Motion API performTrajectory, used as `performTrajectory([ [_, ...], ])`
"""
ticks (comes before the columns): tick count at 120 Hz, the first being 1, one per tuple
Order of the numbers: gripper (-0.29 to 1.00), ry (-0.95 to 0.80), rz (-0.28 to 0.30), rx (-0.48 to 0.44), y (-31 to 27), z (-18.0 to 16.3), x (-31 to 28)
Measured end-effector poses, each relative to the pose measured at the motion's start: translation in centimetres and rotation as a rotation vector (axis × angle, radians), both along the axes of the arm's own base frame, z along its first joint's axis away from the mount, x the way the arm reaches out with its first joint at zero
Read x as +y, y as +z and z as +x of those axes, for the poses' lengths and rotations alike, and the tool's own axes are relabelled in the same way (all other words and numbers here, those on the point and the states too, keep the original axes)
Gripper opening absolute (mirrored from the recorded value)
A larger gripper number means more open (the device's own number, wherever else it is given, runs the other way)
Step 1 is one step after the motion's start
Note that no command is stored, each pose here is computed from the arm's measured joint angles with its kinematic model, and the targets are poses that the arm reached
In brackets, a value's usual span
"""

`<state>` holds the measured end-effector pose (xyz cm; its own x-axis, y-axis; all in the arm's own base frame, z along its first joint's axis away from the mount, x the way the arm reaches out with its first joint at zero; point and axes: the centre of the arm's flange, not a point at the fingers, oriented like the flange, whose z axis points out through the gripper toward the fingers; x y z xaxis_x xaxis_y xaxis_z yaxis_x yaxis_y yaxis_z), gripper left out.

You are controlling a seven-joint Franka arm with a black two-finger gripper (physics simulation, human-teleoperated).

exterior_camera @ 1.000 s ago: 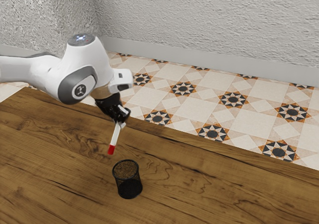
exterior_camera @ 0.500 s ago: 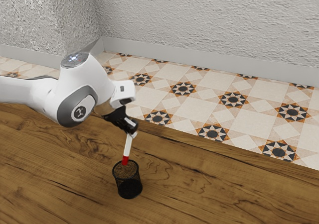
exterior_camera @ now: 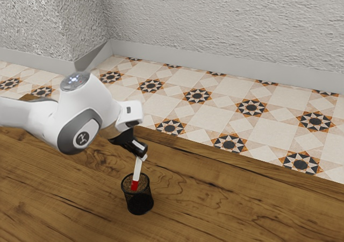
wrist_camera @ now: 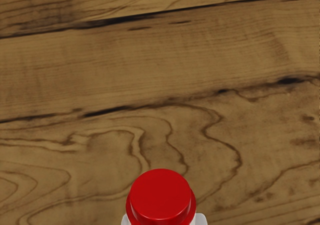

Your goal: Put the marker into the pen holder.

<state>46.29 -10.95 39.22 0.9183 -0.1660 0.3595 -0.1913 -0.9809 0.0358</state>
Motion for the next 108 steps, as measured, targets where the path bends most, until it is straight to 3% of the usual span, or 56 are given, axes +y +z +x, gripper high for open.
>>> performTrajectory([
  [48, 0.01, -0.026, 0.007, -0.007, -0.9, -1.3, -0.8],
  [65, 0.32, -0.044, 0.01, -0.004, -0.9, -1.5, -1.3],
  [80, 0.49, -0.048, 0.012, -0.007, -0.5, -1.3, -1.2],
  [88, 0.55, -0.016, 0.015, -0.06, 6.1, 2.0, 0.6],
  [95, 0.58, 0.026, 0.049, -0.146, 18.6, 6.6, 3.8],
  [100, 0.6, 0.089, 0.072, -0.134, 23.1, 8.7, 7.5],
  [108, 0.63, 0.175, 0.104, -0.057, 25.5, 10.0, 12.1],
])
